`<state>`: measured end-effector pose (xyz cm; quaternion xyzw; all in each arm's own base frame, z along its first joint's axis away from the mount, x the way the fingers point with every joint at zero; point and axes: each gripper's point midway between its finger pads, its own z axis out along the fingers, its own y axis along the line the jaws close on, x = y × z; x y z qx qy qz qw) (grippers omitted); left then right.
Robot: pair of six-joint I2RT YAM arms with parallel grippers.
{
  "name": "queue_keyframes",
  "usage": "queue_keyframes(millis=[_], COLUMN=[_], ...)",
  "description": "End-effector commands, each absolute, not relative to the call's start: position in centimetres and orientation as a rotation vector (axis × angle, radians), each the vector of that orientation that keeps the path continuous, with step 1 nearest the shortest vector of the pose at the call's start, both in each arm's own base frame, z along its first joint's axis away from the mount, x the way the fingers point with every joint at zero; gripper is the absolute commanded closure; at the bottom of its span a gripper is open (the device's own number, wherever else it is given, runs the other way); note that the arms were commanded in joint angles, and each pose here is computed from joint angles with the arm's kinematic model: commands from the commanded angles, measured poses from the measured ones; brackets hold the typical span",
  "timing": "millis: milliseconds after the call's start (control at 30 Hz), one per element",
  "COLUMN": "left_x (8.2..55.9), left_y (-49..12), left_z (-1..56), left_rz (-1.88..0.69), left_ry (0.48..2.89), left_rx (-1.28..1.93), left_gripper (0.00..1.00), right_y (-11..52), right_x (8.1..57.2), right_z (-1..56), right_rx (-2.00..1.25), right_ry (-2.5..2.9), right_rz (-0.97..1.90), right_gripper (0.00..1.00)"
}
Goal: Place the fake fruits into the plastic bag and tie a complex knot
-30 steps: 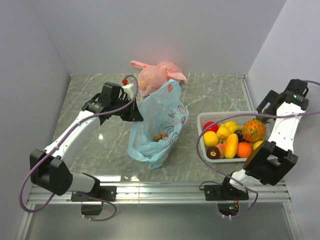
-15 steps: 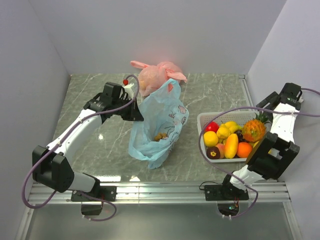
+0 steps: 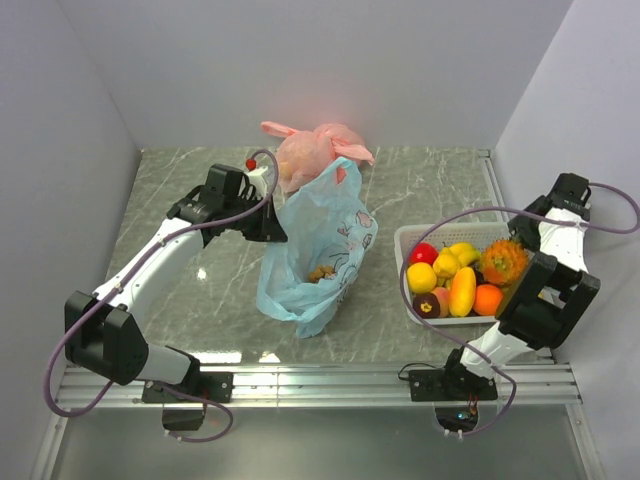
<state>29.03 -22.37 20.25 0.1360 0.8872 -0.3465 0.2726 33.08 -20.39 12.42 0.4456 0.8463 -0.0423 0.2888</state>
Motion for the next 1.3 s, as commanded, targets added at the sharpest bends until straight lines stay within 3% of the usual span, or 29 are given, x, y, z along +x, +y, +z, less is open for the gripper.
queue_keyframes(millis=[0, 167, 233, 267, 533, 700, 833, 1033, 1267], left_x=[29.6, 29.7, 29.7, 29.7, 29.6, 29.5, 29.2, 28.9, 28.4], left_y=[-22.8, -22.9, -22.8, -22.8, -22.9, -23.2, -23.6, -24.3, -24.7], left_z=[21.6, 21.6, 21.7, 21.7, 21.7, 21.8, 22.0, 22.2, 23.0], left_rz=[-0.964, -0.967, -0.968, -0.968, -0.983, -1.009, -1.05, -1.12, -1.21], left_ry=[2.331, 2.332, 2.332, 2.331, 2.332, 2.336, 2.339, 2.334, 2.323], left_rx=[0.38, 0.379, 0.378, 0.378, 0.372, 0.381, 0.408, 0.425, 0.443], left_gripper=[1.0, 1.0, 1.0, 1.0, 1.0, 1.0, 1.0, 0.99, 1.0], right_y=[-20.2, -19.5, -18.8, -18.3, -13.1, -4.8, 5.6, 16.5, 27.0], right_x=[33.3, 33.6, 33.9, 34.1, 34.5, 33.7, 31.5, 29.9, 28.6], right_z=[13.6, 17.2, 19.2, 20.8, 31.0, 38.9, 46.3, 49.3, 44.3], right_rx=[1.144, 1.062, 1.004, 0.963, 0.606, 0.26, -0.056, -0.357, -0.669], right_ry=[2.242, 2.202, 2.167, 2.127, 1.91, 1.692, 1.408, 1.243, 1.137], right_rz=[-0.087, -0.051, -0.007, 0.014, 0.163, 0.339, 0.539, 0.787, 0.847], right_gripper=[0.54, 0.75, 0.98, 1.0, 1.0, 1.0, 1.0, 1.0, 1.0])
